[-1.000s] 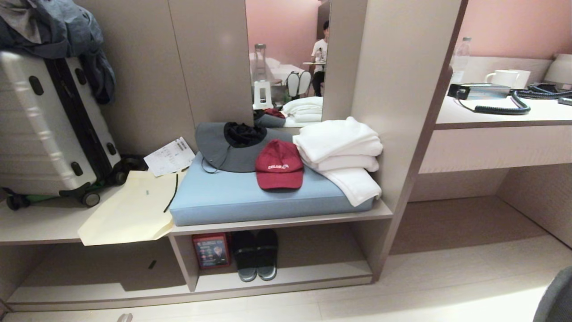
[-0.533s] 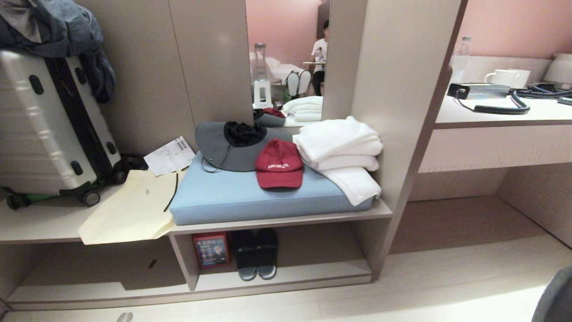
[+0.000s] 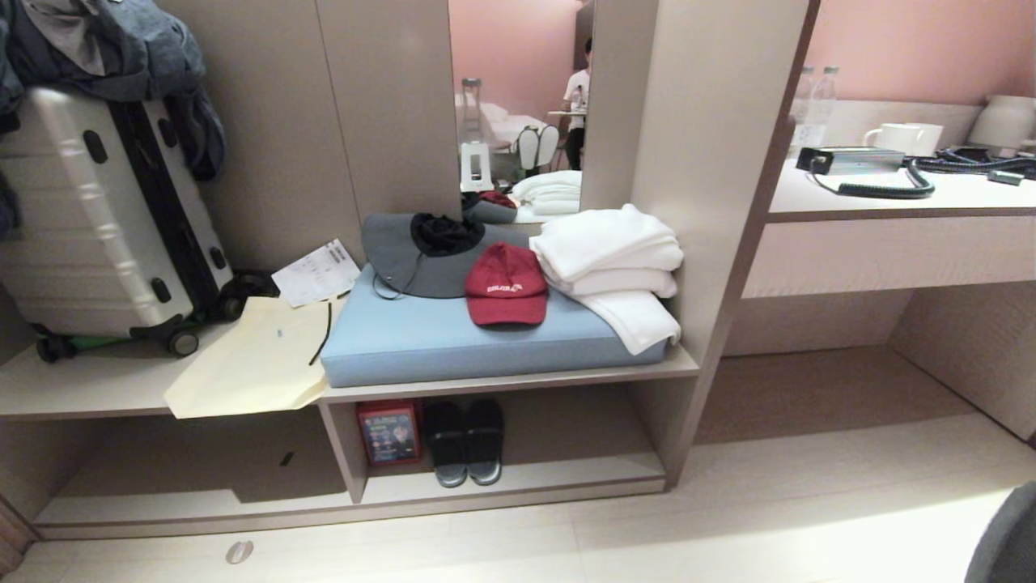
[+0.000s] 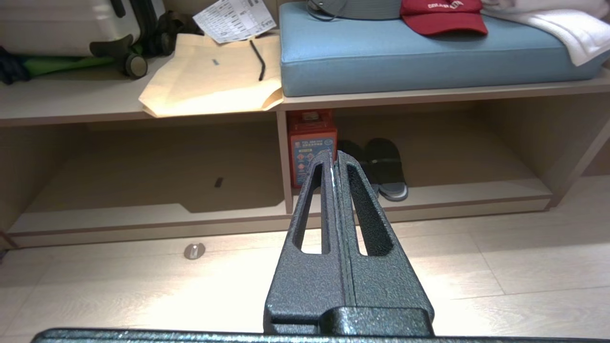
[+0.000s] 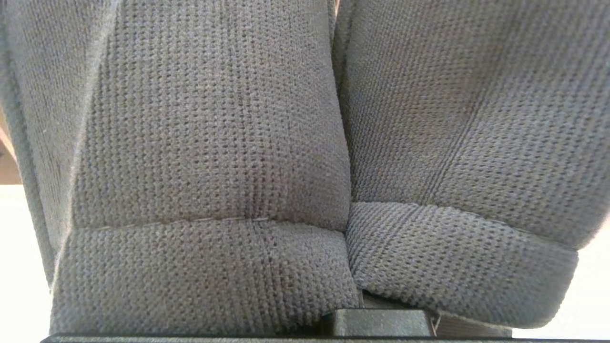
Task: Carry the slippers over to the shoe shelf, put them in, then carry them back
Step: Place the slippers into the shoe cabinet
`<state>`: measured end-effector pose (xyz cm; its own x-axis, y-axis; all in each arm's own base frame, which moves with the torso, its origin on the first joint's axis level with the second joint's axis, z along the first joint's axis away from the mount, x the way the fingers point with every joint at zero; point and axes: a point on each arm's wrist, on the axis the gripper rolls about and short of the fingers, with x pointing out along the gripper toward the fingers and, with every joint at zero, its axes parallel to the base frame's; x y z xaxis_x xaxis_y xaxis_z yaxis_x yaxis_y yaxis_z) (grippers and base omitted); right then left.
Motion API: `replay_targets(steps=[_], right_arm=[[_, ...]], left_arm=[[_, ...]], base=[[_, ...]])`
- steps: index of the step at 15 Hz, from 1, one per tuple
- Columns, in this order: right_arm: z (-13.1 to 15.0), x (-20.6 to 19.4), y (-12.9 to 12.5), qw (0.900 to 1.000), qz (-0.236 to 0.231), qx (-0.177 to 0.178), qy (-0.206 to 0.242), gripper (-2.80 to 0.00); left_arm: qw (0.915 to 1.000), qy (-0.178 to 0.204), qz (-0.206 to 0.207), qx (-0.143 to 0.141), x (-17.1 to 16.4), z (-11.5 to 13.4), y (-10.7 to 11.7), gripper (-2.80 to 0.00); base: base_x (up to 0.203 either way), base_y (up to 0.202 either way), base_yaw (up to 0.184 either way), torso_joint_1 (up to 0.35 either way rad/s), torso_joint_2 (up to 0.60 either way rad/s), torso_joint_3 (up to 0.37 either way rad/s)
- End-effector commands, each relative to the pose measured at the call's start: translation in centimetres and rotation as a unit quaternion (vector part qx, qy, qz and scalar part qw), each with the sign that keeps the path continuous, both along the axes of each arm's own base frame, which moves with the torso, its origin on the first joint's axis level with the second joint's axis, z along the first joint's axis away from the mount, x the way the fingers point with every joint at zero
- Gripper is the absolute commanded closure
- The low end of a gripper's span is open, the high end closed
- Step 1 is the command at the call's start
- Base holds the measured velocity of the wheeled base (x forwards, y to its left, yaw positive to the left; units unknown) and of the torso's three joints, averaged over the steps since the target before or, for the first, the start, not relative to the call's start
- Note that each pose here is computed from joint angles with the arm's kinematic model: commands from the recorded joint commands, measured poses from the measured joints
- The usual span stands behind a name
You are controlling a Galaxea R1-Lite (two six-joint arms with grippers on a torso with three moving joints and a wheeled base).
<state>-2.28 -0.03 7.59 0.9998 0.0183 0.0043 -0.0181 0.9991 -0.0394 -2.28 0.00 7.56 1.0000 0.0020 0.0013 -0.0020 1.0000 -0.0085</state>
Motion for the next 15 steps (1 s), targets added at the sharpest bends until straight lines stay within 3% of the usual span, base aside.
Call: replay_targets(steps=[1, 15], right_arm=[[0.01, 0.01, 0.00, 1.000, 0.001, 0.000, 0.001, 0.00], [0.01, 0.01, 0.02, 1.000, 0.005, -0.006, 0.000, 0.00]], left_arm=[[1.0000, 0.000, 0.000, -0.001, 0.00, 0.00, 0.00, 0.00], [1.0000, 0.000, 0.000, -0.001, 0.00, 0.00, 0.00, 0.00]], base=[[0.000, 0.000, 0.000, 0.004, 0.00, -0.107], [0.000, 0.000, 0.000, 0.004, 0.00, -0.194]])
